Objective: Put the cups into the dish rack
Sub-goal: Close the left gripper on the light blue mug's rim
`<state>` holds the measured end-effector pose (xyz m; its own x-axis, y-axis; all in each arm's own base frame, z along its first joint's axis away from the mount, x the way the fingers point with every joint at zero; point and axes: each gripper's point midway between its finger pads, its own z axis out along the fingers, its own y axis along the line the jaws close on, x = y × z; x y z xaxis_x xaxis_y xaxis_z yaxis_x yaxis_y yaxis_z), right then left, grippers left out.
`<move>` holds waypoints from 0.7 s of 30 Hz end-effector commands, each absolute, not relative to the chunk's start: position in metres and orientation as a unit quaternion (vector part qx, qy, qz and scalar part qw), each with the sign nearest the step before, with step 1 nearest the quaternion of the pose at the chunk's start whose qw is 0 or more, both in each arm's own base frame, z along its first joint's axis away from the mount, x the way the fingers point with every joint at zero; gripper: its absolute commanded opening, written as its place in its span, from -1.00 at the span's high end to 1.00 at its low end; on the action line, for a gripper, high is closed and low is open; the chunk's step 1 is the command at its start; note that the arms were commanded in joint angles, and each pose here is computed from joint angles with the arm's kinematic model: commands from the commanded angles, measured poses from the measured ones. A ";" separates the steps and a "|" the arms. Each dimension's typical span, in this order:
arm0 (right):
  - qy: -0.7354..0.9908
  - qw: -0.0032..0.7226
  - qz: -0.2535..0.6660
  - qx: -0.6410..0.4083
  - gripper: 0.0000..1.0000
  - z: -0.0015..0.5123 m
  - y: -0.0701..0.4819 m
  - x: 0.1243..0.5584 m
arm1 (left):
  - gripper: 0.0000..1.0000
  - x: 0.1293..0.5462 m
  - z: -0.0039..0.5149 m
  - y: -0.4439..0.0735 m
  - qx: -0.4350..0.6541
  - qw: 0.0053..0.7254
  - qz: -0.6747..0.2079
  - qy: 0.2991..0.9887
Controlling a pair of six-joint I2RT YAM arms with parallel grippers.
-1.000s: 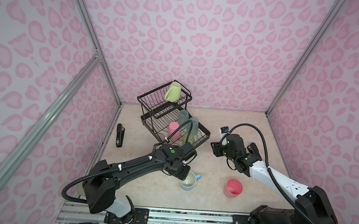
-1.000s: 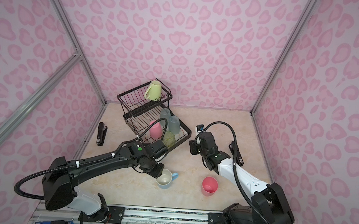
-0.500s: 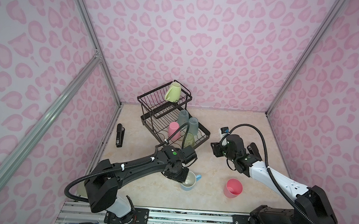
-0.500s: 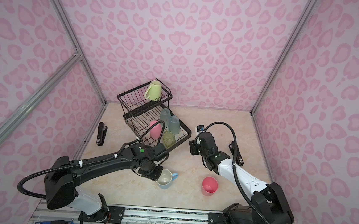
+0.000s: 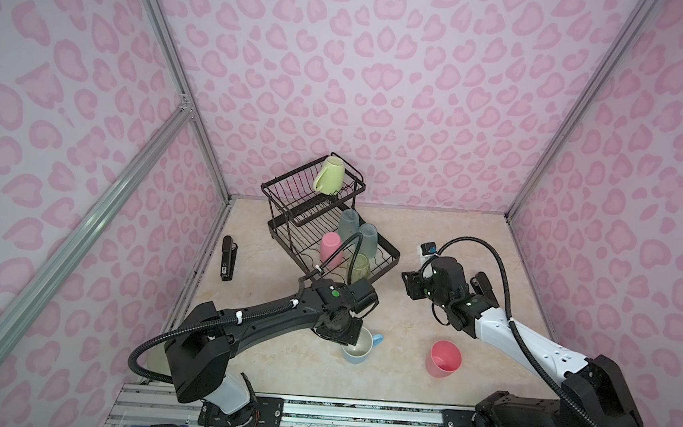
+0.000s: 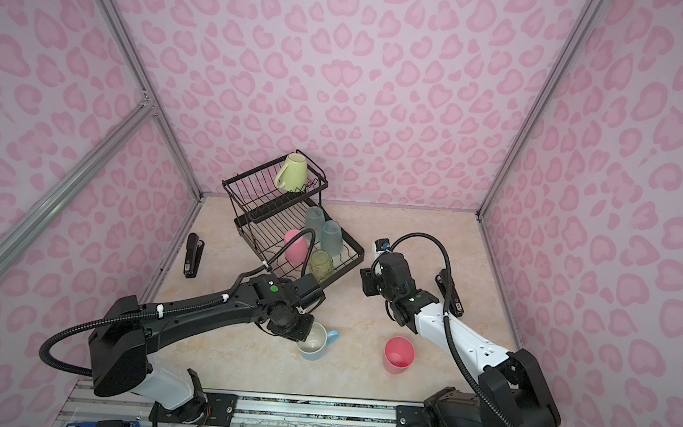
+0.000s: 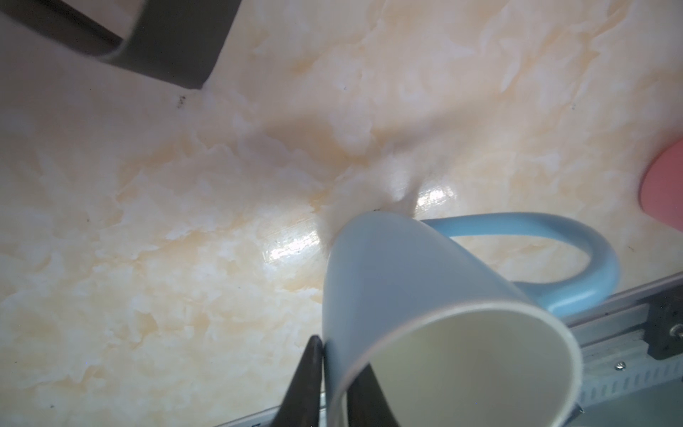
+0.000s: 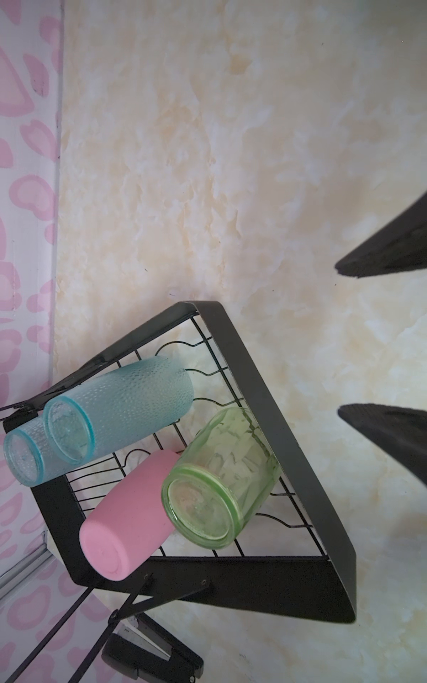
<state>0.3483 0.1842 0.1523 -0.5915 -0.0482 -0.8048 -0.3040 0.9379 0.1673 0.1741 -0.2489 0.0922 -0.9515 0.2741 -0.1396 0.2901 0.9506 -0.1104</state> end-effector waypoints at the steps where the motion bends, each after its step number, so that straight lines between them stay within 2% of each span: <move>1: 0.878 0.446 0.146 -0.097 -0.09 0.154 0.184 0.350 | 0.75 0.179 0.091 -0.252 0.135 0.073 -0.067 0.986; 11: 0.876 0.452 0.144 -0.091 -0.09 0.159 0.181 0.349 | 0.92 0.185 0.104 -0.246 0.133 0.107 -0.063 0.983; 21: 0.867 0.477 0.130 -0.056 -0.10 0.183 0.166 0.349 | 0.93 0.207 0.167 -0.258 0.159 0.229 -0.125 0.952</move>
